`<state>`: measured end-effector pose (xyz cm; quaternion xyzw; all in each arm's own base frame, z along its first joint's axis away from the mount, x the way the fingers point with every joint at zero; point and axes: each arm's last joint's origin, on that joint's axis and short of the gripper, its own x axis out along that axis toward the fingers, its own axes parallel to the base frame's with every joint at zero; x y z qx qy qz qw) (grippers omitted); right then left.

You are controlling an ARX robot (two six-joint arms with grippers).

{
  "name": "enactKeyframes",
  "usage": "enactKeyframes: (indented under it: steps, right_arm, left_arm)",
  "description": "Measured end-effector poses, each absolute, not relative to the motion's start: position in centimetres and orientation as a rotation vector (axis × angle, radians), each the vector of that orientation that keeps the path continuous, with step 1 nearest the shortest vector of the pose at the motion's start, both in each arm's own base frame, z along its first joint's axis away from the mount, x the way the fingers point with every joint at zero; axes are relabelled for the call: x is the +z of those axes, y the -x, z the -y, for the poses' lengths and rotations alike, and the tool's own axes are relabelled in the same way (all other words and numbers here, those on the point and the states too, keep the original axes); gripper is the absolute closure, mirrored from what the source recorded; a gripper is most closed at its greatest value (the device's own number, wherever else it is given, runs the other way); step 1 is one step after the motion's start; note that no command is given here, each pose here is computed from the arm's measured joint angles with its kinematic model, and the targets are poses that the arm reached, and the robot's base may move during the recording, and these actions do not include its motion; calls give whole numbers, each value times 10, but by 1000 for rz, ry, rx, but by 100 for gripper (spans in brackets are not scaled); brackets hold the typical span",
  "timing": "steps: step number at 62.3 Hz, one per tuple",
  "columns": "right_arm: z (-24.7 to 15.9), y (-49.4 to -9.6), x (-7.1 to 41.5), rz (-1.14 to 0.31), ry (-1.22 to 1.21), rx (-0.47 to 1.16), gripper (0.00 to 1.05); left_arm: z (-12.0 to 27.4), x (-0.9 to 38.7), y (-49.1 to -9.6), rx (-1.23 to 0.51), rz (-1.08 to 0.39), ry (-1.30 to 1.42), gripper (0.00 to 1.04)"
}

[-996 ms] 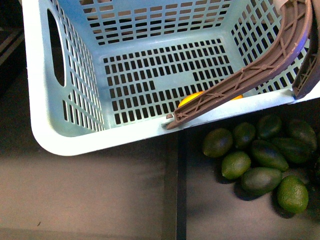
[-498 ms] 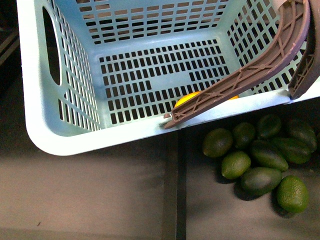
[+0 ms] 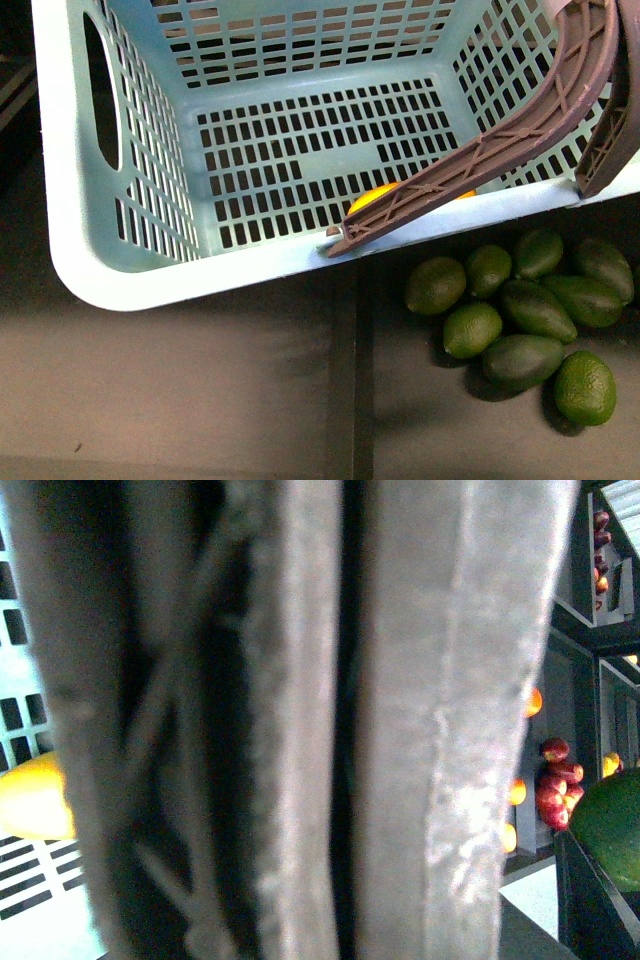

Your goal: Pick mango and avocado into basket

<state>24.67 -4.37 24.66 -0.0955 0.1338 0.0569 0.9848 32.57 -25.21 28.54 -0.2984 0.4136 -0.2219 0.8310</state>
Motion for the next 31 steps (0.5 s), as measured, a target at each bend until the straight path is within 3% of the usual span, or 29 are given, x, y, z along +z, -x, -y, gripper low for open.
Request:
enactKeyframes:
  steps: [15,31]
  right_arm:
    - [-13,-274,235,-265,189,201,56]
    - [-48,-290,227,-284,176,255,56]
  left_arm:
    - [252,285,-326,-471,-878,633,78]
    - [252,285,-326,-473,-879,634,78]
